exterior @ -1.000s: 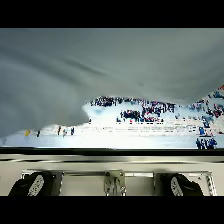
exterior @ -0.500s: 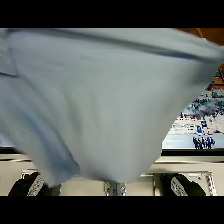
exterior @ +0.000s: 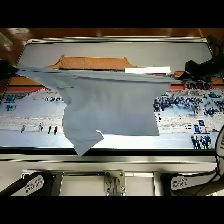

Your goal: Fold the shirts.

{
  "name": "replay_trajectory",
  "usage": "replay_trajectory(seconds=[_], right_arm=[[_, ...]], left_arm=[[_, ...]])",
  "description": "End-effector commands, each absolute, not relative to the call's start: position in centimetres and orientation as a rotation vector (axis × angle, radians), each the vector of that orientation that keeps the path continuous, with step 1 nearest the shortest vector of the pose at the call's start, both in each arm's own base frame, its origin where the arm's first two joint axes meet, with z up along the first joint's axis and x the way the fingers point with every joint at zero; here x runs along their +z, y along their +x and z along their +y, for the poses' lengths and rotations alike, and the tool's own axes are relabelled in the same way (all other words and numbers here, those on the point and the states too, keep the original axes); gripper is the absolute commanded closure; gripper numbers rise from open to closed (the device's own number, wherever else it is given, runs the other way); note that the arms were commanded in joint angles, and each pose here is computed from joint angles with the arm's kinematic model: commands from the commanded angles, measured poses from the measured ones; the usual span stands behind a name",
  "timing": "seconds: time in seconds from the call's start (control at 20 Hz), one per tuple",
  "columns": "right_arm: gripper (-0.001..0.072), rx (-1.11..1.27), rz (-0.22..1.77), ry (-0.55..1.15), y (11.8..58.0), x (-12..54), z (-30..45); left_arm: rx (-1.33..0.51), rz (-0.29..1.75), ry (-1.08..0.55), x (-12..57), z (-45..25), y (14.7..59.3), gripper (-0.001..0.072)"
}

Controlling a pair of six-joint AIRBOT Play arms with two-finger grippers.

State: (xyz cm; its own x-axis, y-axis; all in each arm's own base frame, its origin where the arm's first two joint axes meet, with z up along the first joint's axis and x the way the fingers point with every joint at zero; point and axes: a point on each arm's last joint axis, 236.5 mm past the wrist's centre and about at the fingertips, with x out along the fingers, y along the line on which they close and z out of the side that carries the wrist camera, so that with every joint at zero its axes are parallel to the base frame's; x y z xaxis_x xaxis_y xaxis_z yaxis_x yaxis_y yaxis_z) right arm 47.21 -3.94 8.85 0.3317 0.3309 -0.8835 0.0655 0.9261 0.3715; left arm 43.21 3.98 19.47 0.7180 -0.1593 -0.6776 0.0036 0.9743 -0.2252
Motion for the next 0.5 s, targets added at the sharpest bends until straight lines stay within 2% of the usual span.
replay_trajectory(seconds=[0.0,0.2,0.45], right_arm=[[0.0651,0.091,1.171,0.460,52.2,3.5,-5.6],[0.0651,0.080,1.107,0.579,55.3,1.3,-5.2],[0.0650,0.106,1.204,0.614,54.6,-2.3,-3.9]], left_arm=[[-0.196,0.874,-0.388,12.1,0.4,47.7,0.0671],[-0.250,0.986,-0.415,4.9,-3.7,50.4,0.0669],[-0.312,1.098,-0.392,-1.4,-8.9,50.8,0.0633]])
